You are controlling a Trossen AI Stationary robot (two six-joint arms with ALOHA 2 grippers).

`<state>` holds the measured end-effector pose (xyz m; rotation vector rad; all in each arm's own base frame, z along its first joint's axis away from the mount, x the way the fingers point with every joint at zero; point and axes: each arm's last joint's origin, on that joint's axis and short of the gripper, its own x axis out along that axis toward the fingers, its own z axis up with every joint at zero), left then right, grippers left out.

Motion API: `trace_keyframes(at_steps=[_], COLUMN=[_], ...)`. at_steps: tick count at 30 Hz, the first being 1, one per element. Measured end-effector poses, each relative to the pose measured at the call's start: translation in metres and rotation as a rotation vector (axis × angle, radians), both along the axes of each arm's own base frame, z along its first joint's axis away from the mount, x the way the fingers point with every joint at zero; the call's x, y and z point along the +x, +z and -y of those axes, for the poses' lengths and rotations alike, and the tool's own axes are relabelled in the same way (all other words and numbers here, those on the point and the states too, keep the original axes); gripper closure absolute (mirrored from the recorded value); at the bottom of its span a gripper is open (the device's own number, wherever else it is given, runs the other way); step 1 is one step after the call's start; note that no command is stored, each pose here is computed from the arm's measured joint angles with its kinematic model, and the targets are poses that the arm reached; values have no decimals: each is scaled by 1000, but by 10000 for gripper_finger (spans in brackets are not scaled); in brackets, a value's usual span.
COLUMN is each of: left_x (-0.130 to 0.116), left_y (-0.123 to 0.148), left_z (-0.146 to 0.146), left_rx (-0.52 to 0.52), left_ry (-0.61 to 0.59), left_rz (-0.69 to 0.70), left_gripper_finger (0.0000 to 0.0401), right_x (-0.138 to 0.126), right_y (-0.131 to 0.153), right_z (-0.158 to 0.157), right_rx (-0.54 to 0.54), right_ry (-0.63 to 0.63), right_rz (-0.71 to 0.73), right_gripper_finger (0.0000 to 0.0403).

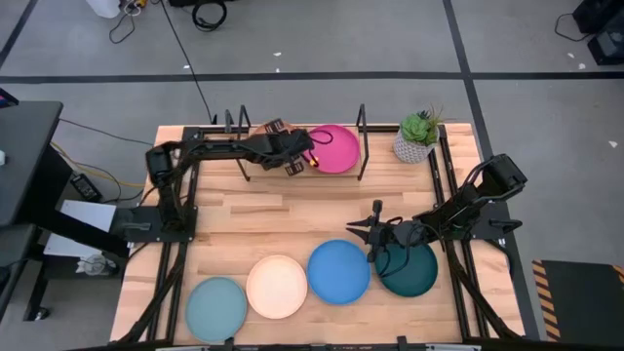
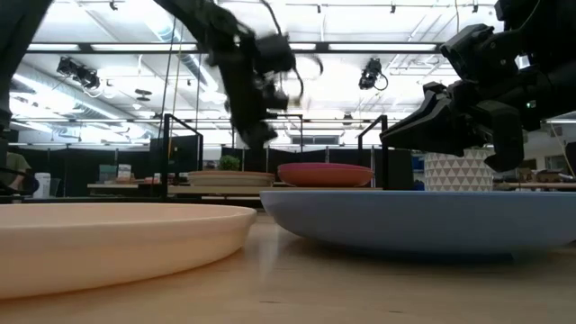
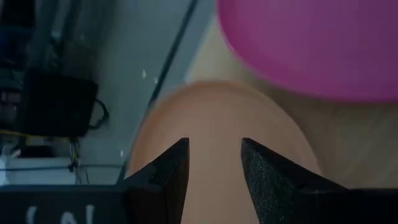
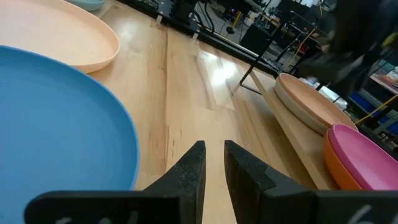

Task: Place and stack plates onto a shelf
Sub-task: Stack the white plate on top of the light brown plate

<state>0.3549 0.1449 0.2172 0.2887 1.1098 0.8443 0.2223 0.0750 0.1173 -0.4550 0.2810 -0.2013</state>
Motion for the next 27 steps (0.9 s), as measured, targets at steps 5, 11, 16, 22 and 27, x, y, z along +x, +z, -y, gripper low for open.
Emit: trace_keyframes(at_steps=[5,11,16,22,27], left_x=[-9,-13,-13,-12,-8], left_y=[33,31,19,3,-24], left_z=[30,95,157,207,227], left_rx=[-274,-843,-925,-931,-913], left_ry=[-157,-177,-176,-186,-186], left_rz=[172,204,74,7,-92], left_gripper_finger=[248,248,248,248,248], right_x=[0,1,3,6,9], right_y=[0,3,8,10,12], right_z=[1,2,5,11,17], right_rx=[-38,-104,-158,-183,-175], right_ry=[-10,-3,-5,-2,55], right_rz=[-8,1,33,37,62], right_gripper_finger=[338,338,338,338,338])
